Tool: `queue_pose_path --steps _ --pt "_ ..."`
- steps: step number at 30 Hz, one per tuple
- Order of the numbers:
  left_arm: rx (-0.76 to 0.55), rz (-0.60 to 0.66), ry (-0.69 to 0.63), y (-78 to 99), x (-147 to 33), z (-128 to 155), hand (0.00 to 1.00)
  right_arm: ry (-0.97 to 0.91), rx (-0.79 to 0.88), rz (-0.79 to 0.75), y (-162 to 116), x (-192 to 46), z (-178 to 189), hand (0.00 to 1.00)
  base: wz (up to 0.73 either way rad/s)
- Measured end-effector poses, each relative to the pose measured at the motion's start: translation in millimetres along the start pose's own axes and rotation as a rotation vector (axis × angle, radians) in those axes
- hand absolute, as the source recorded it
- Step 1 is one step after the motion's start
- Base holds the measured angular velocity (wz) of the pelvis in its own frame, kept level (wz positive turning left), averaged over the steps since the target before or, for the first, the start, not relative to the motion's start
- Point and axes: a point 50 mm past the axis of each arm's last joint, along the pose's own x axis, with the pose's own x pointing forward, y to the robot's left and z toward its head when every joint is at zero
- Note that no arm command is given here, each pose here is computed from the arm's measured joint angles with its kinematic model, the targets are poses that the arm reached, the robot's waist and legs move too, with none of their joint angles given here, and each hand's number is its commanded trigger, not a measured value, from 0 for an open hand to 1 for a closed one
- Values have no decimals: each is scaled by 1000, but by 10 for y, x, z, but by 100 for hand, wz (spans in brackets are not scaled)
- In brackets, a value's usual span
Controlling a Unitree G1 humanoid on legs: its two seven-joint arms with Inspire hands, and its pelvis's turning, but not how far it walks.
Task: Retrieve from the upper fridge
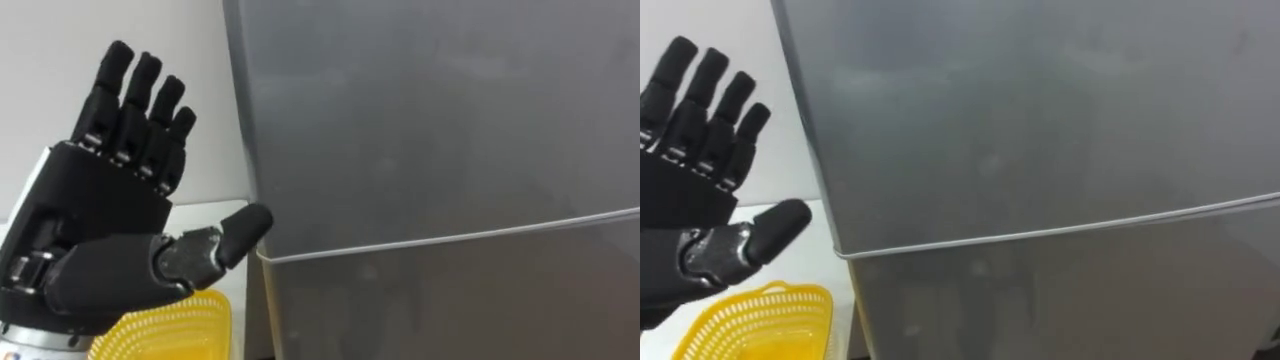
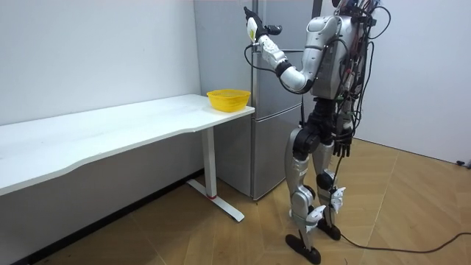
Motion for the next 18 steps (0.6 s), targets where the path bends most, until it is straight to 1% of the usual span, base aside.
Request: queue_pose_path --steps 10,18 --pt "-15 -81 15 -63 3 -34 0 -2 -1 2 0 0 21 0 1" --pt "-29 -116 27 -103 6 -62 0 -9 -23 4 6 0 42 0 0"
